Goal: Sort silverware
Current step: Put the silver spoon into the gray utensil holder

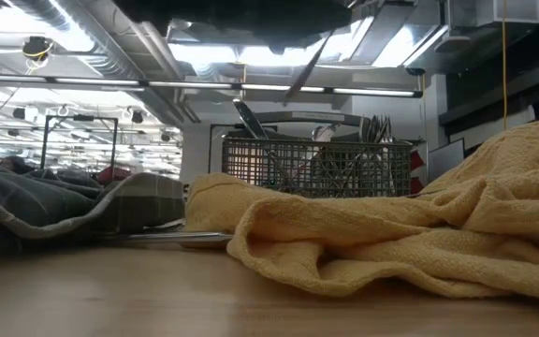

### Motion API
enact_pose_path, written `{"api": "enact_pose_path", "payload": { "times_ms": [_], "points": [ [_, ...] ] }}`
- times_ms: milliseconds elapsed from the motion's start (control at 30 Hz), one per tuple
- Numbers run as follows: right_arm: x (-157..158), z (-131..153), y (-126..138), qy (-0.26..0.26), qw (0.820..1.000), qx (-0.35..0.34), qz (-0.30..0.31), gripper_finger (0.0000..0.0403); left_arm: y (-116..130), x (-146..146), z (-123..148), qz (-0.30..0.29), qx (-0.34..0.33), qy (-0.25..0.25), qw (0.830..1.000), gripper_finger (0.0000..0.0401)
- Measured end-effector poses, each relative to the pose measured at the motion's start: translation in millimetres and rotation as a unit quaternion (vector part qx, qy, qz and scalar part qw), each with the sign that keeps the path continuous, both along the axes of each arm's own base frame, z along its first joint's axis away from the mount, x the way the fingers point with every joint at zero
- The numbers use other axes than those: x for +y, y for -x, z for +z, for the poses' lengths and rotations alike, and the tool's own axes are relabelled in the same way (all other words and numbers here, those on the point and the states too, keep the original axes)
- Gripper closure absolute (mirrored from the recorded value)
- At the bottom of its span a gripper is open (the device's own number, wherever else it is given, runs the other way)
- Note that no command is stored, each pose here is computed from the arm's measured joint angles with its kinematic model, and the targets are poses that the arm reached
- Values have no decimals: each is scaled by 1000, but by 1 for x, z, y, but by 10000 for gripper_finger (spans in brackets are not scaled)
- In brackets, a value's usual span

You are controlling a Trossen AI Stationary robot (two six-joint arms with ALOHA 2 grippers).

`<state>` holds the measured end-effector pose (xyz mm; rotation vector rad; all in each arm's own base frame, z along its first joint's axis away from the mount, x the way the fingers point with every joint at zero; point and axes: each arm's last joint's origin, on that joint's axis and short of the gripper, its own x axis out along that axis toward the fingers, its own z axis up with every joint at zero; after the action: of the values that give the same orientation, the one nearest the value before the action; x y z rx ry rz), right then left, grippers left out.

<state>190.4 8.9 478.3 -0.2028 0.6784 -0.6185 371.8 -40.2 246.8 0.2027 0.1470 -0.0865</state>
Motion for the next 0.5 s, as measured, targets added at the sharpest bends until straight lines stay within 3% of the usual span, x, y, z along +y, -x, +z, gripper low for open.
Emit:
{"api": "enact_pose_path", "payload": {
  "times_ms": [167,500],
  "points": [
    [-1,-2,4,5,1000,-4,-17,265,-3,35,14,53,-71,9,996,392],
    [1,-23,-9,9,1000,20,-17,265,-2,81,24,113,-133,7,985,391]
  ]
}}
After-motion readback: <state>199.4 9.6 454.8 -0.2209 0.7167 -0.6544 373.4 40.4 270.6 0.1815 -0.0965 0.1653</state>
